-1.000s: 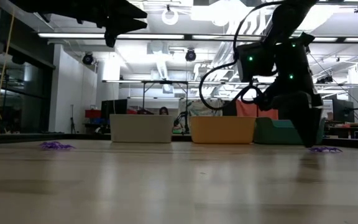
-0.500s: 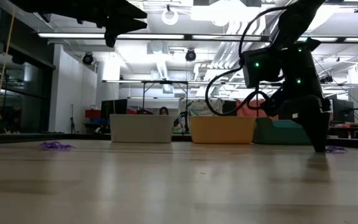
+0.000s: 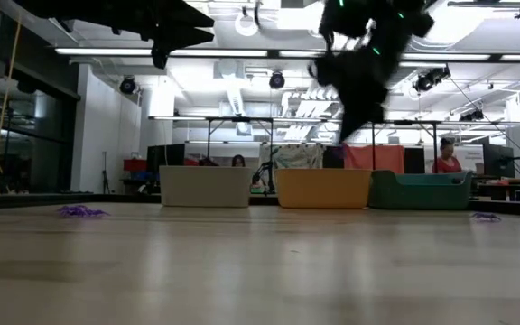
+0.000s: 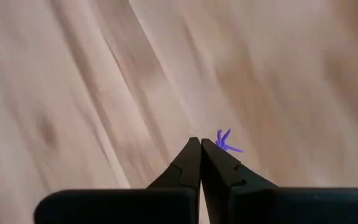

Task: Sort Halloween decoration
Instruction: Put the purple spider toy into the gray bin

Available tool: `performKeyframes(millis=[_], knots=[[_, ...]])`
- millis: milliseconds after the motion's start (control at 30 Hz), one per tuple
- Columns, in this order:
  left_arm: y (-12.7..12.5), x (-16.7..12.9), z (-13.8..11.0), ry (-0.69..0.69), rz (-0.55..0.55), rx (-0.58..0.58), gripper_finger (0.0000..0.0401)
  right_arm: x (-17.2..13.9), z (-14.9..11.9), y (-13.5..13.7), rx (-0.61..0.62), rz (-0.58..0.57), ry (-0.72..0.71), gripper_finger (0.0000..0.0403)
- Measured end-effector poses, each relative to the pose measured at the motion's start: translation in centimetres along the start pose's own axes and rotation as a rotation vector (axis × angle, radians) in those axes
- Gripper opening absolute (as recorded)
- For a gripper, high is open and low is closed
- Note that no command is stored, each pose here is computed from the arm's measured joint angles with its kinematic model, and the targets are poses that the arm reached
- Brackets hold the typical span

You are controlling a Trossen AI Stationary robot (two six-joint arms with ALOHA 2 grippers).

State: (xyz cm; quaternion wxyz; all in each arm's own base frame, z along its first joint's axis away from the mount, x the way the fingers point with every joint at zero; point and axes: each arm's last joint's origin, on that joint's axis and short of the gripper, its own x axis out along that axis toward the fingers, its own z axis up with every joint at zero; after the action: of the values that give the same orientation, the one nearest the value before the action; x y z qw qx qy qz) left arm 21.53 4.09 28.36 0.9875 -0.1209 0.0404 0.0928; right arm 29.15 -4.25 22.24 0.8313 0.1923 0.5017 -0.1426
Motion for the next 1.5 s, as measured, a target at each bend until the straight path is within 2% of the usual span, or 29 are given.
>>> performKeyframes(millis=[233,433,567,933,1000,1067,1133,1300,1500], knots=[[-0.2,0.0,0.7,-0.07,-0.017,0.001,0.0115,-4.3,6.7,1.4,-0.24,0.177,-0.513,0.0],[-0.2,-0.1,1.0,-0.102,-0.024,0.001,0.0115,-7.2,9.3,2.2,-0.389,0.326,-0.777,0.0],[-0.2,-0.1,1.0,-0.102,-0.024,0.002,0.0115,-7.7,9.6,2.5,-0.415,0.373,-0.799,0.0],[-0.2,-0.1,1.0,-0.102,-0.024,0.001,0.0115,-7.6,9.5,2.4,-0.412,0.362,-0.793,0.0],[-0.2,-0.1,1.0,-0.102,-0.025,-0.012,0.0115,-7.2,9.7,2.3,-0.415,0.309,-0.799,0.0],[-0.2,-0.1,1.0,-0.103,-0.026,-0.033,0.0115,-6.0,10.1,1.7,-0.371,0.202,-0.792,0.0],[-0.3,-0.1,1.1,-0.106,-0.028,-0.05,0.0115,-4.5,11.2,0.4,-0.295,0.144,-0.765,0.0],[-0.3,-0.1,1.2,-0.125,-0.036,-0.077,0.0115,-0.8,15.4,-3.4,-0.169,0.109,-0.698,0.0],[-0.6,-0.3,2.3,-0.231,-0.075,-0.127,0.0115,3.6,19.9,-7.4,-0.018,0.072,-0.636,0.0]])
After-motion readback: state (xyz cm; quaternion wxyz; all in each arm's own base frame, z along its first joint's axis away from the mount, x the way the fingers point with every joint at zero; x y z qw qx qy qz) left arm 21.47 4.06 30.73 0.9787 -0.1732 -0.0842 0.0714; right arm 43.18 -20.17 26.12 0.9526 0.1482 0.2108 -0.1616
